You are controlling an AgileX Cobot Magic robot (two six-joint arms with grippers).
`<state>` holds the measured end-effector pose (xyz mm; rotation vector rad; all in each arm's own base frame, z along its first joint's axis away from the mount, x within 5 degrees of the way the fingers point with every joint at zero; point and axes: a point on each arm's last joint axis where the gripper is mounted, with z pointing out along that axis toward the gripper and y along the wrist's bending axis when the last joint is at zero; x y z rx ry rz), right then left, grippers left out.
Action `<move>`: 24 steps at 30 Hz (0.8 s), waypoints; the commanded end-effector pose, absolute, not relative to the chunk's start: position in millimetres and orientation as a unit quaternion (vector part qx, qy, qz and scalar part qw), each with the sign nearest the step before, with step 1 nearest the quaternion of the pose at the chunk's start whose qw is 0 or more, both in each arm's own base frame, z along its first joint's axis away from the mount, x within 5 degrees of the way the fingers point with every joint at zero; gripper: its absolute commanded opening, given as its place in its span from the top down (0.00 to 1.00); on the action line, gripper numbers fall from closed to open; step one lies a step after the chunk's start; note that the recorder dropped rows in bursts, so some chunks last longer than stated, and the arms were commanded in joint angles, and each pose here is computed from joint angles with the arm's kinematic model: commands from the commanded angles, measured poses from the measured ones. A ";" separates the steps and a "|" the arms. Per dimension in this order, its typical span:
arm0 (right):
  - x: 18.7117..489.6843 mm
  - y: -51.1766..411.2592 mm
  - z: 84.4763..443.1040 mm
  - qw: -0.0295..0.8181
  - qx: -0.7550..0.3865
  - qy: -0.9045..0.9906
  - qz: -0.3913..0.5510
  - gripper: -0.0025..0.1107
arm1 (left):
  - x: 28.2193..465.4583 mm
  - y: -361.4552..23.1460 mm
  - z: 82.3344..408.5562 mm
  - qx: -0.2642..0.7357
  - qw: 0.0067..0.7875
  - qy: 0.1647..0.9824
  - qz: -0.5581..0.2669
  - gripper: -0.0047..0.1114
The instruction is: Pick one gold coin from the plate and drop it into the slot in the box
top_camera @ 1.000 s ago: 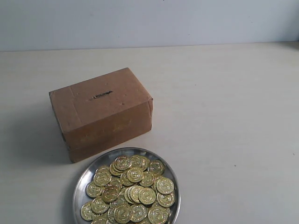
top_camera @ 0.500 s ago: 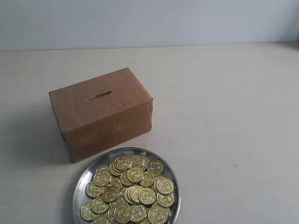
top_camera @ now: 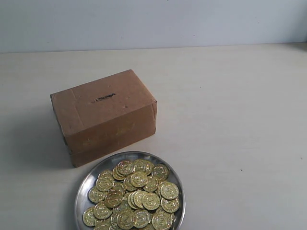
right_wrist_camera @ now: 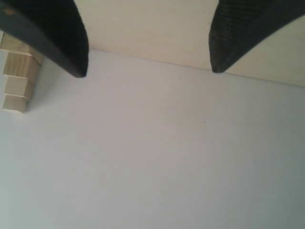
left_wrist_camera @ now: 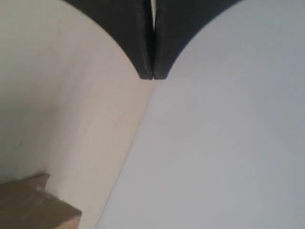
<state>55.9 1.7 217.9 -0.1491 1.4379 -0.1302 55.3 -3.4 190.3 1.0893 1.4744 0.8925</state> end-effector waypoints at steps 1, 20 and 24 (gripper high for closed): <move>55.6 1.7 217.9 0.752 -0.069 0.652 -0.064 0.38 | 55.2 -1.2 190.1 0.469 0.507 0.602 0.400 0.96; 56.0 0.6 214.4 0.741 -0.046 0.669 -0.043 0.38 | 55.4 -3.9 191.1 0.391 0.565 0.652 0.321 0.96; 56.3 -0.5 210.4 0.725 -0.042 0.685 -0.047 0.38 | 55.9 -6.2 195.7 0.179 0.656 0.722 0.130 0.96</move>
